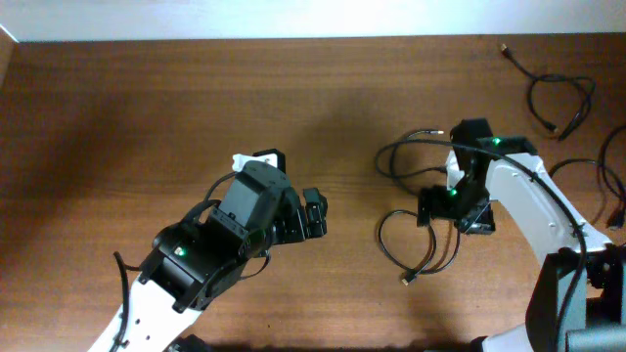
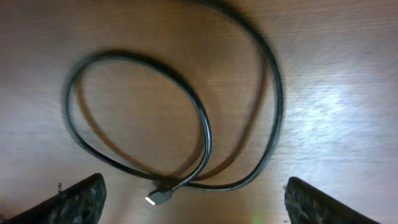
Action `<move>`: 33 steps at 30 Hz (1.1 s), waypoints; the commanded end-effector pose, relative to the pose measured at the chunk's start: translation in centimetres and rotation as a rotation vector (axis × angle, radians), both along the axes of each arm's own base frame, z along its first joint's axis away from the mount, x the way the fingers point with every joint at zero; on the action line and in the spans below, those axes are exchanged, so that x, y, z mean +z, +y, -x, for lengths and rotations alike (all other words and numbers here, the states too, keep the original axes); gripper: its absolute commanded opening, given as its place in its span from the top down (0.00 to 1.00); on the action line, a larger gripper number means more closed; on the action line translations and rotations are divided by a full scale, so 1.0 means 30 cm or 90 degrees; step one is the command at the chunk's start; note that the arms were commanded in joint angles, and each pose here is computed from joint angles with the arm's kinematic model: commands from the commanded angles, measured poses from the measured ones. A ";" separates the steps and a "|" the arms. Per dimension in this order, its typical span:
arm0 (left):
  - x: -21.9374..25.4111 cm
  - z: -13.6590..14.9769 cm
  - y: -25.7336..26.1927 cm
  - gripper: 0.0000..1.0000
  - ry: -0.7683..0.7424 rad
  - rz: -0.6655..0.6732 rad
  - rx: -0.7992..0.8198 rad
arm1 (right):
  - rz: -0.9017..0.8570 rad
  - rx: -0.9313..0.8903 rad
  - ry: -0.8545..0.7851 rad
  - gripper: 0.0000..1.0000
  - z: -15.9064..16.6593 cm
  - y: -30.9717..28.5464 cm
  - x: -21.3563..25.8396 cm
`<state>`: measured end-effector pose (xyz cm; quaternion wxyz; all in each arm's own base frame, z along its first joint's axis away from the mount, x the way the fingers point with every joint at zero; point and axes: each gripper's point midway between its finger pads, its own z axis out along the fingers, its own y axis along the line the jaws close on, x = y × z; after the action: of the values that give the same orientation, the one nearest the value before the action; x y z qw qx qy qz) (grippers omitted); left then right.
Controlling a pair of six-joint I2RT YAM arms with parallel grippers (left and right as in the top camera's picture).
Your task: Untangle cables
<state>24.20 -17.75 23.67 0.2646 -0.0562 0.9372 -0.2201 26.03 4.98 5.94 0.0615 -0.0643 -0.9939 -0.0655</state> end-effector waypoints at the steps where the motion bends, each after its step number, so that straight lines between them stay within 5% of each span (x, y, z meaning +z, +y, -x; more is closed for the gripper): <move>1: 0.025 -0.002 -0.001 0.01 -0.014 0.006 -0.006 | -0.050 -0.005 0.005 0.10 0.046 0.047 -0.098; 9: 0.025 -0.002 -0.001 0.01 -0.014 0.006 -0.006 | -0.056 -0.004 -0.026 0.10 0.035 0.051 -0.143; 11: 0.025 -0.003 -0.001 0.01 -0.014 0.006 -0.006 | -0.058 0.004 -0.073 0.00 -0.019 0.053 -0.112; 16: 0.025 -0.002 -0.001 0.01 -0.014 0.006 -0.006 | -0.067 0.102 -0.129 0.01 -0.089 0.062 -0.061; 21: 0.025 -0.003 -0.001 0.01 -0.014 0.006 -0.006 | 0.133 0.142 -0.170 0.01 -0.171 -0.109 -0.026; 33: 0.025 -0.002 -0.001 0.01 -0.014 0.006 -0.006 | -0.005 0.218 -0.107 0.01 -0.027 -0.004 -0.122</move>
<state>24.23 -17.77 23.69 0.2652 -0.0562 0.9370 -0.2205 27.08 4.07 1.94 -0.0052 0.1031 -0.9937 -0.0441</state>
